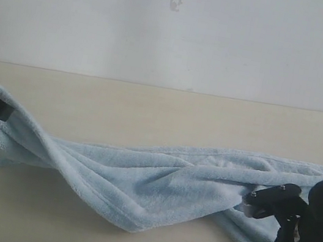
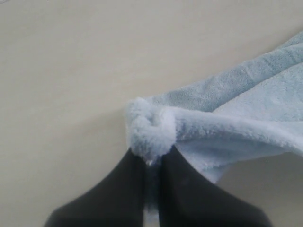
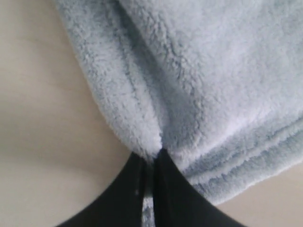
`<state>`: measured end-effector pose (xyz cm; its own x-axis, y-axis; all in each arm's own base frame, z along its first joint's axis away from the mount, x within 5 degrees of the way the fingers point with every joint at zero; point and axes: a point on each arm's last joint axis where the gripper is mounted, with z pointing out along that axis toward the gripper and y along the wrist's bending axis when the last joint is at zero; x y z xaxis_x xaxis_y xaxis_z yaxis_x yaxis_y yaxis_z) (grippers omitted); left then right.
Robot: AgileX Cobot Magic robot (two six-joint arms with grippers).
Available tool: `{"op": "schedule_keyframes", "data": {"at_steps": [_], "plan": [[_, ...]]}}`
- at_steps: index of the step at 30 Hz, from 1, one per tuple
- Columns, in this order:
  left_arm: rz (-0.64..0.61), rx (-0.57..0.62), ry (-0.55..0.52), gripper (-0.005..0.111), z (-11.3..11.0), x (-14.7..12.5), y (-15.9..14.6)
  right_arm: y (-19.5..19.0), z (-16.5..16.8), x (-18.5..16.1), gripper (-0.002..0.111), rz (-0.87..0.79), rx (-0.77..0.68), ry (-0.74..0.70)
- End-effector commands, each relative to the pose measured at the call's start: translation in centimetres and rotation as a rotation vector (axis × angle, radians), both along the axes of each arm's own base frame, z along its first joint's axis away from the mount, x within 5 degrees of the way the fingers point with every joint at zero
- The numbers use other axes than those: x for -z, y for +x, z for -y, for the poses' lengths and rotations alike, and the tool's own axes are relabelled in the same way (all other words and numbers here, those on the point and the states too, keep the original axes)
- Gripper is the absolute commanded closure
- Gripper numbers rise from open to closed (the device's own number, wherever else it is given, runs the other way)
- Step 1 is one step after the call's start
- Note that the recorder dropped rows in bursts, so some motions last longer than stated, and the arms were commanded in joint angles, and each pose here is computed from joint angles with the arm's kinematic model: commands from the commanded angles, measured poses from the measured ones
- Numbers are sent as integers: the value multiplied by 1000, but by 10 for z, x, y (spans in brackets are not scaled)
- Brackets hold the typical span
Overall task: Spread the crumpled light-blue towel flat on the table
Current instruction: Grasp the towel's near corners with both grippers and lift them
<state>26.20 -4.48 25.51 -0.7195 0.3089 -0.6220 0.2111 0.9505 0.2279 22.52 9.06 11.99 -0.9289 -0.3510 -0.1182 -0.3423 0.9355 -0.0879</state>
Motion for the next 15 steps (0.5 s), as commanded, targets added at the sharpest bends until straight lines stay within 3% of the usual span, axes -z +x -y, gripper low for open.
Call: {"op": "schedule_keyframes", "data": {"at_steps": [1,4,9,15], "plan": [[18,-2,-20,103,0,-3,-1,4,0,2,105,33,72,8],[55,-10,-37,103,-1,-13,-6,8,-1,-11,106,68,112,16],[228,-58,-49,103,-10,-49,-25,16,6,-57,106,224,80,-15],[355,-151,-8,103,-27,-76,-49,12,46,-134,106,574,206,-79]]}}
